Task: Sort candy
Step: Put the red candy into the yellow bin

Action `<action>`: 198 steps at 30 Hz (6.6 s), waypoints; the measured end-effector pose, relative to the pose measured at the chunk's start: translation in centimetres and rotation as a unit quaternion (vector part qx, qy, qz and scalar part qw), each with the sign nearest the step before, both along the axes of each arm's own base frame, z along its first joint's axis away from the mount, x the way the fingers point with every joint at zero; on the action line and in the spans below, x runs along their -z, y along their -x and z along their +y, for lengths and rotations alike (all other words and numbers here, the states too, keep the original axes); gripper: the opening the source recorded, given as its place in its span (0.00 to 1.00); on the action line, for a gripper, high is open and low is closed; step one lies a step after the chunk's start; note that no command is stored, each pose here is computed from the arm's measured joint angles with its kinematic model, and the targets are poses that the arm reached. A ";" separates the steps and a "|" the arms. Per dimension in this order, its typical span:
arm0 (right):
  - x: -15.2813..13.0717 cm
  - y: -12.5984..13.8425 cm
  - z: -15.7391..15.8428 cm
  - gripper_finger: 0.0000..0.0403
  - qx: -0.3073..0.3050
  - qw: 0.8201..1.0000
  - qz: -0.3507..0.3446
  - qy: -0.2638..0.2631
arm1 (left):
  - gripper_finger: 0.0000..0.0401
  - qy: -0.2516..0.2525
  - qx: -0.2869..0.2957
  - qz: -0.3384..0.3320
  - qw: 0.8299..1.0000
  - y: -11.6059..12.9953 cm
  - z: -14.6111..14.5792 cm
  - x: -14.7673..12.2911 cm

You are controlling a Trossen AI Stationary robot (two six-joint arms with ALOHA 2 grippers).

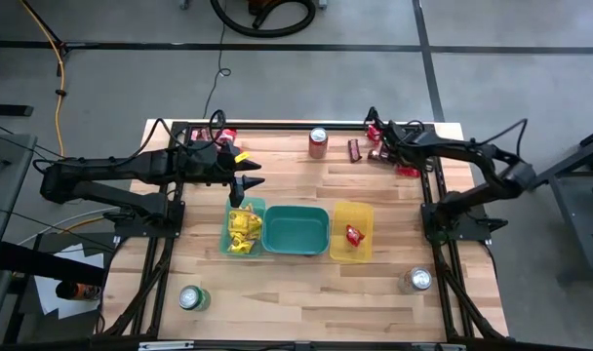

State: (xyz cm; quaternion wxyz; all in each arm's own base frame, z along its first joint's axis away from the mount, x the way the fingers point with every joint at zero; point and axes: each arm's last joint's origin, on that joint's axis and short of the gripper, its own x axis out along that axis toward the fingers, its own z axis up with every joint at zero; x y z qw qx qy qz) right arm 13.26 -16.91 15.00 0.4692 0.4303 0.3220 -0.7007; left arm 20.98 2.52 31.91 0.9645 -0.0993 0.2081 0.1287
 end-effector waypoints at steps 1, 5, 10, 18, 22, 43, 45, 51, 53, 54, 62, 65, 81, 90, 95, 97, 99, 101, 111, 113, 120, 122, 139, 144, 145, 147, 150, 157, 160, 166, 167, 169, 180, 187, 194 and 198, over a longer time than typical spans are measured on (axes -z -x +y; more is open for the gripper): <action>0.3 0.0 -0.1 0.55 0.001 1.000 0.004 -0.008 | 0.48 0.000 0.000 0.000 1.000 0.0 0.0 0.0; 0.8 0.0 -0.1 0.44 0.001 1.000 0.012 -0.024 | 0.48 0.000 0.000 0.000 1.000 0.0 0.0 0.0; 0.5 0.0 0.1 0.15 -0.031 0.999 0.020 -0.030 | 0.48 -0.001 0.000 -0.001 1.000 0.0 0.0 0.0; -4.9 -0.2 1.5 0.02 -0.117 0.991 -0.007 0.067 | 0.48 -0.001 0.000 -0.006 1.000 0.0 0.0 -0.1; -9.7 -0.5 3.1 0.01 -0.182 0.969 -0.056 0.154 | 0.48 -0.003 0.000 -0.022 1.000 -0.1 0.0 -0.4; -18.7 -3.0 13.8 0.00 -0.550 0.715 -0.357 0.244 | 0.48 -0.008 0.000 -0.074 0.997 -0.4 0.0 -1.4; -19.2 -3.7 15.0 0.00 -0.583 0.671 -0.385 0.248 | 0.48 -0.008 -0.001 -0.074 0.997 -0.4 0.1 -1.4; -17.8 -4.6 18.8 0.00 -0.657 0.632 -0.380 0.155 | 0.48 -0.008 -0.001 -0.074 0.997 -0.4 0.1 -1.4; -16.7 -4.7 20.0 0.00 -0.669 0.638 -0.370 0.090 | 0.48 -0.008 -0.001 -0.074 0.997 -0.4 0.1 -1.4; -16.2 -4.8 20.5 0.00 -0.674 0.642 -0.361 0.059 | 0.48 -0.008 -0.001 -0.074 0.997 -0.4 0.1 -1.4; -12.0 -7.2 22.7 0.00 -0.677 0.687 -0.261 -0.049 | 0.48 -0.011 -0.007 -0.084 0.996 -0.5 0.1 -1.6; -10.1 -8.3 22.4 0.00 -0.665 0.716 -0.204 -0.064 | 0.48 -0.012 -0.007 -0.087 0.996 -0.5 0.1 -1.6; -9.9 -9.7 20.6 0.56 -0.698 0.695 -0.157 -0.070 | 0.48 -0.012 -0.007 -0.087 0.996 -0.5 0.1 -1.6; -20.2 -10.9 18.0 0.62 -0.702 0.635 -0.253 0.200 | 0.48 -0.014 -0.012 -0.089 0.996 -0.5 0.1 -1.7; -21.9 -12.6 17.0 0.62 -0.705 0.583 -0.288 0.284 | 0.48 -0.014 -0.012 -0.089 0.996 -0.5 0.1 -1.7; -21.7 -13.1 16.7 0.62 -0.703 0.583 -0.293 0.284 | 0.48 -0.013 -0.011 -0.088 0.996 -0.5 0.1 -1.6; -21.5 -13.3 16.5 0.62 -0.701 0.588 -0.292 0.280 | 0.48 -0.011 -0.008 -0.088 0.996 -0.5 0.1 -1.6; -21.4 -13.3 16.3 0.62 -0.697 0.593 -0.293 0.276 | 0.48 -0.007 -0.006 -0.087 0.996 -0.5 0.1 -1.6; -21.5 -13.1 15.6 0.62 -0.689 0.603 -0.291 0.278 | 0.47 0.120 -0.109 -0.028 0.986 0.2 1.2 0.1; -21.4 -13.1 15.4 0.62 -0.688 0.608 -0.286 0.275 | 0.46 0.138 -0.154 0.013 0.978 0.7 2.3 1.1; -21.1 -12.9 14.7 0.62 -0.677 0.628 -0.280 0.261 | 0.44 0.194 -0.284 0.148 0.927 2.0 8.1 4.9; -21.0 -12.9 14.5 0.62 -0.673 0.632 -0.280 0.261 | 0.44 0.203 -0.298 0.188 0.914 2.0 9.9 6.3; -21.0 -12.9 14.2 0.62 -0.666 0.641 -0.280 0.259 | 0.44 0.208 -0.328 0.359 0.849 -0.2 16.4 16.9; -21.0 -12.9 14.2 0.62 -0.666 0.641 -0.280 0.258 | 0.44 0.187 -0.342 0.355 0.849 -0.6 17.0 17.7; -21.0 -12.9 14.2 0.62 -0.666 0.641 -0.280 0.258 | 0.44 0.186 -0.342 0.361 0.847 -0.7 17.0 18.0; -21.0 -12.9 14.2 0.62 -0.666 0.641 -0.280 0.258 | 0.43 0.183 -0.334 0.372 0.846 -0.8 17.1 18.6; -21.0 -12.9 14.2 0.62 -0.666 0.641 -0.280 0.258 | 0.35 0.183 -0.319 0.385 0.847 -1.0 17.1 19.1; -21.0 -12.8 14.2 0.62 -0.667 0.640 -0.278 0.259 | 0.03 0.188 -0.288 0.370 0.863 -1.1 16.2 17.9; -21.0 -12.8 14.2 0.62 -0.670 0.638 -0.275 0.262 | 0.01 0.173 -0.283 0.333 0.883 -0.8 15.8 15.4; -21.0 -12.8 14.2 0.62 -0.670 0.638 -0.274 0.262 | 0.00 0.121 -0.257 0.226 0.932 0.5 13.7 9.0; -21.0 -12.8 14.2 0.62 -0.670 0.638 -0.274 0.262 | 0.00 0.109 -0.247 0.206 0.941 0.7 13.1 7.9; -21.0 -12.9 14.2 0.62 -0.670 0.638 -0.274 0.263 | 0.00 0.087 -0.232 0.167 0.954 1.2 11.8 5.9; -22.0 -13.3 14.4 0.62 -0.675 0.596 -0.332 0.283 | 0.00 0.016 -0.051 -0.017 0.998 2.8 3.7 -0.9; -22.0 -15.3 14.6 0.62 -0.693 0.537 -0.377 0.299 | 0.00 0.004 0.091 -0.070 0.993 0.4 -0.9 -1.6; -19.9 -18.7 15.1 0.62 -0.689 0.528 -0.411 0.279 | 0.00 -0.065 0.096 -0.060 0.991 -2.9 -2.8 -0.2; -19.3 -19.8 15.3 0.62 -0.672 0.548 -0.434 0.245 | 0.00 -0.092 0.072 -0.042 0.992 -4.1 -2.8 0.7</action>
